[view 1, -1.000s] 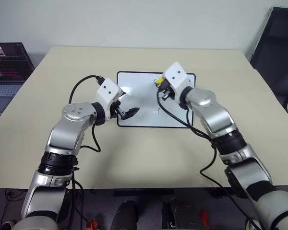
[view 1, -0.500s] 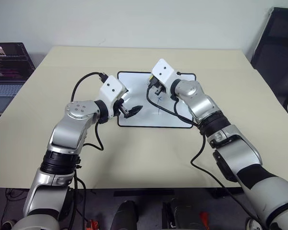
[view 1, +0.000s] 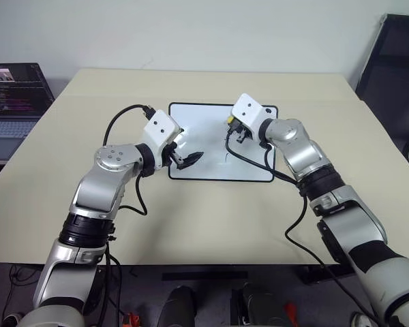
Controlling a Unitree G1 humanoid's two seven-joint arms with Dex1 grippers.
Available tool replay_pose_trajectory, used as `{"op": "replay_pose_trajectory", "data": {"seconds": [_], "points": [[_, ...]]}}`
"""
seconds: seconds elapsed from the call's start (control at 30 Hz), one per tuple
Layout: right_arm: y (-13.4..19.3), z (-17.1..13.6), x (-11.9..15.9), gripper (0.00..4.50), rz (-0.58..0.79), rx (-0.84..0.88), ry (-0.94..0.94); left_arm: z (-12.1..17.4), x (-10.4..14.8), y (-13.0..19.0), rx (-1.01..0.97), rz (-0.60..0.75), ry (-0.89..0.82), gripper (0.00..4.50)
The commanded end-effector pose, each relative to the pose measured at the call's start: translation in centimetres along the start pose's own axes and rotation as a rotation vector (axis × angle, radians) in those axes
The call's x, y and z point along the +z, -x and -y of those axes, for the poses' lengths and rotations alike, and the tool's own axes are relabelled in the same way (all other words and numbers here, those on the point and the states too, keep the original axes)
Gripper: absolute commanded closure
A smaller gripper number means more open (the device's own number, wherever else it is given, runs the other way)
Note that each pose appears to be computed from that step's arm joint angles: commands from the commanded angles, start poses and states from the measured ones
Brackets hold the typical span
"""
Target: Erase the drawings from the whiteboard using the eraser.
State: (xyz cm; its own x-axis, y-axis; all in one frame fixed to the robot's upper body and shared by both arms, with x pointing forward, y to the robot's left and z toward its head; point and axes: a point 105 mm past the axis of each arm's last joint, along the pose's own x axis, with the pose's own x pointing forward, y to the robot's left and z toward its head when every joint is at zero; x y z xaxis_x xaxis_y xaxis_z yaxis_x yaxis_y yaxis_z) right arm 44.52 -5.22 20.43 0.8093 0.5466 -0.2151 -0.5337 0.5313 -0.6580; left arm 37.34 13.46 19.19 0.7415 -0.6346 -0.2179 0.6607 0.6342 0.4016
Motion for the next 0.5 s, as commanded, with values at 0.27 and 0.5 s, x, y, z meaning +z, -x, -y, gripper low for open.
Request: {"op": "replay_pose_trajectory", "data": {"seconds": [0.27,0.5], "points": [[-1.6,-1.1,3.1,3.54,0.070,-0.020,0.051,0.1,1.2,0.0,0.004,0.039,-0.032,0.00],[-3.1,-2.1,5.3,3.54,0.106,0.003,0.078,0.0,0.5,0.3,0.008,0.030,-0.031,0.00]]}}
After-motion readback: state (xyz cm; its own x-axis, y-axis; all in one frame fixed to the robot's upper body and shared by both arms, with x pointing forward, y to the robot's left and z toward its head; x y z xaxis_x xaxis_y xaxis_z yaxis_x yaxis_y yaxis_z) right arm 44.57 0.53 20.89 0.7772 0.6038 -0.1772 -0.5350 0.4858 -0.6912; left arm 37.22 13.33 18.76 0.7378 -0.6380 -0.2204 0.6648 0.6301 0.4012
